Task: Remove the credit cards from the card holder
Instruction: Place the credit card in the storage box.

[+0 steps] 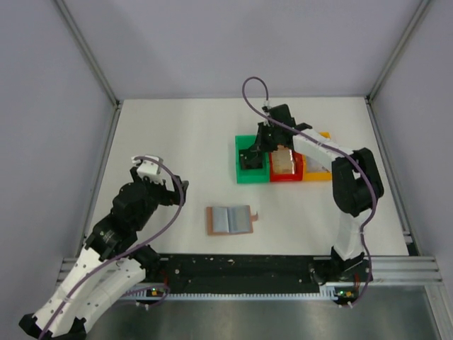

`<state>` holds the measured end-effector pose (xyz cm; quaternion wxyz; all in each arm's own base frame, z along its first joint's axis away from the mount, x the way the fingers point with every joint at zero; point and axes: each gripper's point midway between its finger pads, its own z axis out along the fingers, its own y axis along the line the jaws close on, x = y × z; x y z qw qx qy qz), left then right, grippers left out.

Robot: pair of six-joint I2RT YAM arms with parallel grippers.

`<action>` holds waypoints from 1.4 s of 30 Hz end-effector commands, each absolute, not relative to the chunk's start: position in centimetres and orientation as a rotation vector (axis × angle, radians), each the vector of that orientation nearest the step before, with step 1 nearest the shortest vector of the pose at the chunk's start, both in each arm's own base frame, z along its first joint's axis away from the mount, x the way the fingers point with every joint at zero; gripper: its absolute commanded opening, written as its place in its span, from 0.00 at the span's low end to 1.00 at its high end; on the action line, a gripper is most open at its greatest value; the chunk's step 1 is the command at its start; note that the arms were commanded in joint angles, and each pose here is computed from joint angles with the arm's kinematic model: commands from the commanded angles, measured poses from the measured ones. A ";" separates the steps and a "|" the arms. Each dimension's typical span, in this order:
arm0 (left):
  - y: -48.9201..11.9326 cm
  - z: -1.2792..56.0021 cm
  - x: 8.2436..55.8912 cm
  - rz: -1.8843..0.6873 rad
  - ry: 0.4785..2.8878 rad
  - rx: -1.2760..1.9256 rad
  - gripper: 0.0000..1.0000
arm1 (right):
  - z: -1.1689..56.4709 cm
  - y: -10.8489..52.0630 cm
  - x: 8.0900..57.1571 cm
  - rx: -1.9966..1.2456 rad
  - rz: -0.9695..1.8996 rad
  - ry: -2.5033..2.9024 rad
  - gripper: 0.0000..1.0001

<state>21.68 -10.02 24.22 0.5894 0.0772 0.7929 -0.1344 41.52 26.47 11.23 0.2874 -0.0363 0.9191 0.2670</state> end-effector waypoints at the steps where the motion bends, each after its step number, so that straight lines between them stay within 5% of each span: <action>1: -10.0 23.9 22.0 -0.287 1.854 0.206 0.99 | 13.1 29.1 43.4 -0.101 0.815 2.375 0.00; 6: -10.1 23.9 21.9 -0.292 1.853 0.212 0.99 | 11.6 29.9 44.3 -0.059 0.827 2.403 0.02; 15: -10.9 23.2 21.9 -0.323 1.883 0.253 0.99 | 12.0 27.8 43.8 -0.033 0.697 2.418 0.37; 25: -16.5 22.9 20.5 -0.661 1.971 0.301 0.99 | 20.5 23.9 40.0 -0.104 0.559 2.258 0.62; 33: -21.0 21.3 18.8 -0.998 2.038 0.209 0.94 | 20.7 26.6 30.0 -0.244 0.844 2.208 0.64; 42: -24.4 17.3 17.8 -1.095 2.121 0.150 0.87 | 15.7 30.2 22.0 -0.228 1.185 2.197 0.61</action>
